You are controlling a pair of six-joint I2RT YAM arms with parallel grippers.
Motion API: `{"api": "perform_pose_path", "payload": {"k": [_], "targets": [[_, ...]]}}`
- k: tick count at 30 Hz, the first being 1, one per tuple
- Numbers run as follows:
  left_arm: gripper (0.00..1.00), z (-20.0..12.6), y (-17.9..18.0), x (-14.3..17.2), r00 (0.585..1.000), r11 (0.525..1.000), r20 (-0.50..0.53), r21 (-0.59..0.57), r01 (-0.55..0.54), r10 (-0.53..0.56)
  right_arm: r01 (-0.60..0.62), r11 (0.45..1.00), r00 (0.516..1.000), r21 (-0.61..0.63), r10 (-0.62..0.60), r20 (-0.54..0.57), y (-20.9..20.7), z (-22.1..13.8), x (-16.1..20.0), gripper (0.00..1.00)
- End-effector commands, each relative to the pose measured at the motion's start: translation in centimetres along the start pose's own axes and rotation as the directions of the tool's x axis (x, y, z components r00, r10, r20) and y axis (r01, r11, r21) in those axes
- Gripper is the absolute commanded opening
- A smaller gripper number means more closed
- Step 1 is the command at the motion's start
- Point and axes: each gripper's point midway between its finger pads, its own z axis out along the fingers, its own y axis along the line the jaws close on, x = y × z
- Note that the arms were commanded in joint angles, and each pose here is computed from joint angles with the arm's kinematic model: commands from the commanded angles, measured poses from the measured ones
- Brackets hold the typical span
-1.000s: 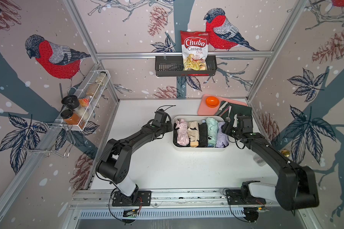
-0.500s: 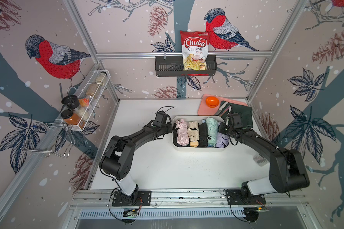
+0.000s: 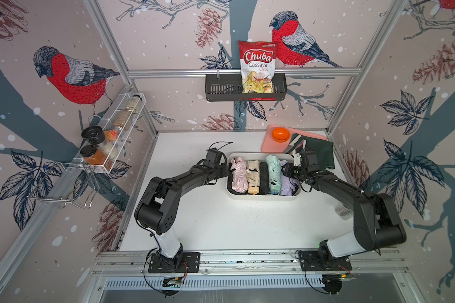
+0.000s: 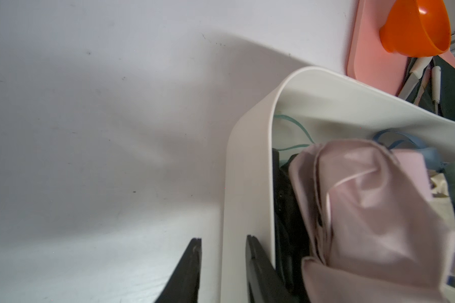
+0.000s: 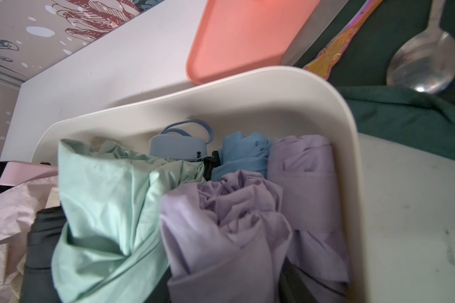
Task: Put the umbrella into the storage box
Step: Place the umbrella in the storage box.
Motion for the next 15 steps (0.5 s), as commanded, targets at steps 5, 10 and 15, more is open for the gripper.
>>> {"api": "perform_pose_path", "payload": {"k": [5,10,15], "targets": [[0.33,-0.8,0.0,-1.6,0.998,1.0,0.055,-0.005,0.017,-0.016,-0.033,0.997,0.997,0.065,0.038,-0.069,-1.1,0.1,1.8,0.46],[0.35,-1.6,0.0,-2.0,0.997,1.0,0.076,-0.019,0.023,-0.022,-0.02,0.994,0.999,0.104,0.024,-0.035,-1.4,-1.0,0.8,0.63],[0.37,-2.6,0.3,-2.6,0.994,0.999,0.103,-0.043,0.028,-0.023,0.008,0.994,1.0,0.111,-0.007,-0.003,-0.5,-2.3,-0.5,0.73]]}}
